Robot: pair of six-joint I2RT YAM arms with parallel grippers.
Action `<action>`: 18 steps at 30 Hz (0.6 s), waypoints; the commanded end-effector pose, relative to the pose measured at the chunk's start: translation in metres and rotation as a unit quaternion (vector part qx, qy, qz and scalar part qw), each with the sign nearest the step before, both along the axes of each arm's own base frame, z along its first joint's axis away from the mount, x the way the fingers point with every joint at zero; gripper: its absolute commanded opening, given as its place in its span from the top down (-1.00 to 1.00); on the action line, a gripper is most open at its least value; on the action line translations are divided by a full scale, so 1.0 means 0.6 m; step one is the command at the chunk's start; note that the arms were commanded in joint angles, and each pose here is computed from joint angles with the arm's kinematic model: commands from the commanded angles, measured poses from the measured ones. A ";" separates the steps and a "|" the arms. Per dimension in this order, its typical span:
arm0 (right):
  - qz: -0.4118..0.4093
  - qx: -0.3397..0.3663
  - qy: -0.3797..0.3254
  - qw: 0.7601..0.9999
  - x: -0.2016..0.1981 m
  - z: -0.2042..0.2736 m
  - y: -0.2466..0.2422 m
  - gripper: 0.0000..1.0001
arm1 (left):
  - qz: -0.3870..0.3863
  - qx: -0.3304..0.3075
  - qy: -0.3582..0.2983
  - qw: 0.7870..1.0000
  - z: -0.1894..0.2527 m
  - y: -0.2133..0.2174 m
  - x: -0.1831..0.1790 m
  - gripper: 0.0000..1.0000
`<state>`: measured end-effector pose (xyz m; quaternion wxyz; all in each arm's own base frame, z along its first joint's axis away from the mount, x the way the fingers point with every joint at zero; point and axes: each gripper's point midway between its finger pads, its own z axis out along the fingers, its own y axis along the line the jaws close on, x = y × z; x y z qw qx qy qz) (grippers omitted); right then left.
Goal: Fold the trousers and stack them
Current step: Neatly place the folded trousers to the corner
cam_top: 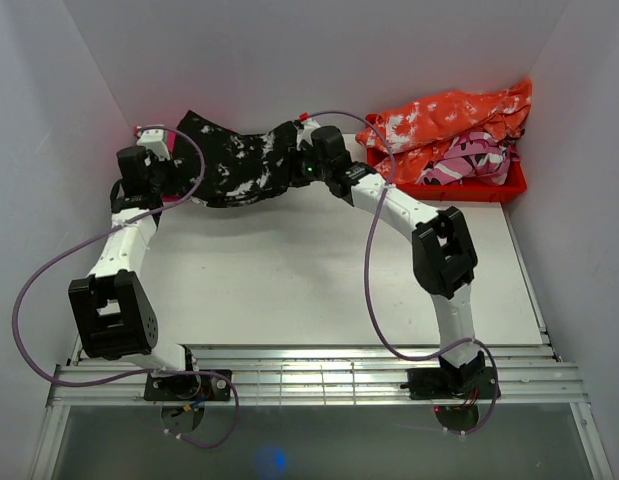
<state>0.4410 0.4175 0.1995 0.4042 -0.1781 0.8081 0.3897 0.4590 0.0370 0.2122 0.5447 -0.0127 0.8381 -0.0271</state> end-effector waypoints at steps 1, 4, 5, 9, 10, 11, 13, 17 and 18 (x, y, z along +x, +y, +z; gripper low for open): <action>-0.017 0.043 -0.126 0.991 0.065 0.091 0.046 0.84 | 0.057 0.032 -0.139 0.988 0.135 0.079 0.046 1.00; -0.019 0.057 -0.158 0.986 0.094 0.104 0.085 0.84 | 0.092 0.021 -0.169 0.981 0.148 0.126 0.065 1.00; -0.020 0.078 -0.192 0.978 0.102 0.144 0.098 0.84 | 0.104 0.019 -0.180 0.978 0.154 0.149 0.065 1.00; -0.037 0.098 -0.276 0.955 0.133 0.155 0.135 0.84 | 0.128 -0.001 -0.226 0.966 0.154 0.205 0.074 1.00; -0.053 0.091 -0.282 0.954 0.147 0.122 0.147 0.85 | 0.130 -0.009 -0.249 0.960 0.165 0.214 0.078 1.00; -0.060 0.093 -0.300 0.948 0.155 0.120 0.151 0.84 | 0.137 -0.013 -0.252 0.958 0.155 0.232 0.080 1.00; -0.097 0.116 -0.343 0.927 0.183 0.123 0.159 0.85 | 0.142 -0.020 -0.270 0.952 0.149 0.247 0.085 1.00; -0.130 0.149 -0.410 0.890 0.193 0.130 0.169 0.85 | 0.162 -0.026 -0.276 0.947 0.108 0.289 0.095 1.00; -0.133 0.139 -0.422 0.886 0.191 0.121 0.172 0.84 | 0.168 -0.030 -0.266 0.949 0.082 0.298 0.102 1.00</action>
